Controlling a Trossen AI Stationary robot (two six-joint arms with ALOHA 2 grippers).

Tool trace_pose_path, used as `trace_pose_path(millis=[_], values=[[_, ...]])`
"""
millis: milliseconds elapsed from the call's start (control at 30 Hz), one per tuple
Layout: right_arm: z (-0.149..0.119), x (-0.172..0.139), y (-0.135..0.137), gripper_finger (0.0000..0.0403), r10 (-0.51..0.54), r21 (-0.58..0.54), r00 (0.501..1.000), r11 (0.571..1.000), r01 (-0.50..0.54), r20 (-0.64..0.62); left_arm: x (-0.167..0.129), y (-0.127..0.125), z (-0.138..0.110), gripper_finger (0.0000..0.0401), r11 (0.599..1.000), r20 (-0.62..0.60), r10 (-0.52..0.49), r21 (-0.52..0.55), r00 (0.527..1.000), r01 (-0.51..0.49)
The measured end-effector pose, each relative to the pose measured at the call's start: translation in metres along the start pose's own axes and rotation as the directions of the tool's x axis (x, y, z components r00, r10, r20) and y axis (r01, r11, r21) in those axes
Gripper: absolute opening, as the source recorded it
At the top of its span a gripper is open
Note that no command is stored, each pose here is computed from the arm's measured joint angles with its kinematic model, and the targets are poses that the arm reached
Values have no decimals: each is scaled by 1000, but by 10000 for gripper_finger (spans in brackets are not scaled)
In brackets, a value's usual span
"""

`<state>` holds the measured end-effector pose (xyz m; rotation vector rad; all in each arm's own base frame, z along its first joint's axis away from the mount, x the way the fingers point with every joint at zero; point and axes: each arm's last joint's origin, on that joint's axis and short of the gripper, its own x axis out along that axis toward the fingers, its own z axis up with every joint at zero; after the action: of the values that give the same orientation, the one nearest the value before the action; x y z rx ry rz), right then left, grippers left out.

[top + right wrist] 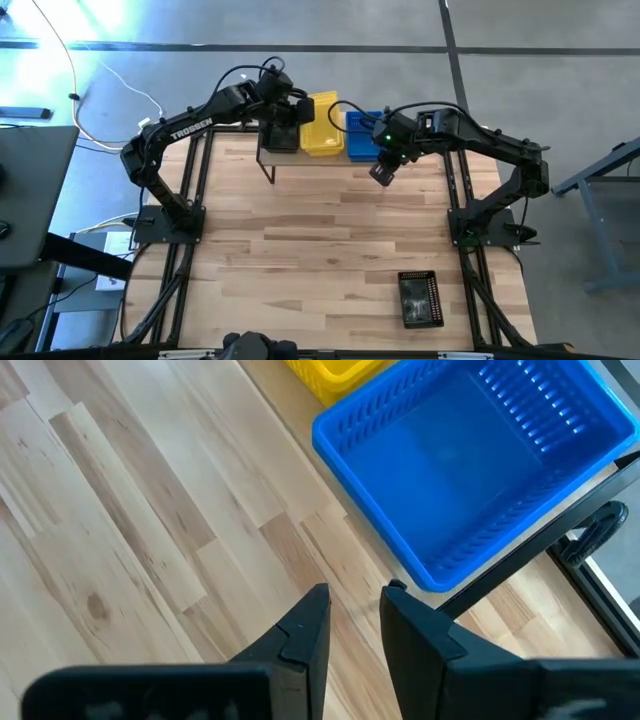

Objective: Stack baskets on shelf by color
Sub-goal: Stack the yellow bin on top of the yellow bins on the shelf

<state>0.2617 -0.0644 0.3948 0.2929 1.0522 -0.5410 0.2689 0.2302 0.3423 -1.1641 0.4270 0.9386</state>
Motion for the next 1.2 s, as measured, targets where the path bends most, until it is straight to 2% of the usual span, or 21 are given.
trace_pose_path(millis=[267,567,733,1067,1200], values=[[-1,0,0,78,-4,-2,1000,1000,4,-12,0,0,0,42,1000,5,2,0,1000,-2],[-1,0,0,78,-5,-7,1000,1000,5,-15,0,-1,1,44,1000,13,-8,1,1000,8],[-1,0,0,78,-5,-8,1000,1000,5,-15,-1,-5,3,44,998,14,-59,-28,998,59],[-2,0,0,78,-5,-8,1000,1000,5,-15,-1,-5,3,45,999,20,-54,-7,998,54],[-2,0,0,78,-5,-7,1000,1000,5,-15,-1,-5,3,58,999,21,-53,5,998,53]])
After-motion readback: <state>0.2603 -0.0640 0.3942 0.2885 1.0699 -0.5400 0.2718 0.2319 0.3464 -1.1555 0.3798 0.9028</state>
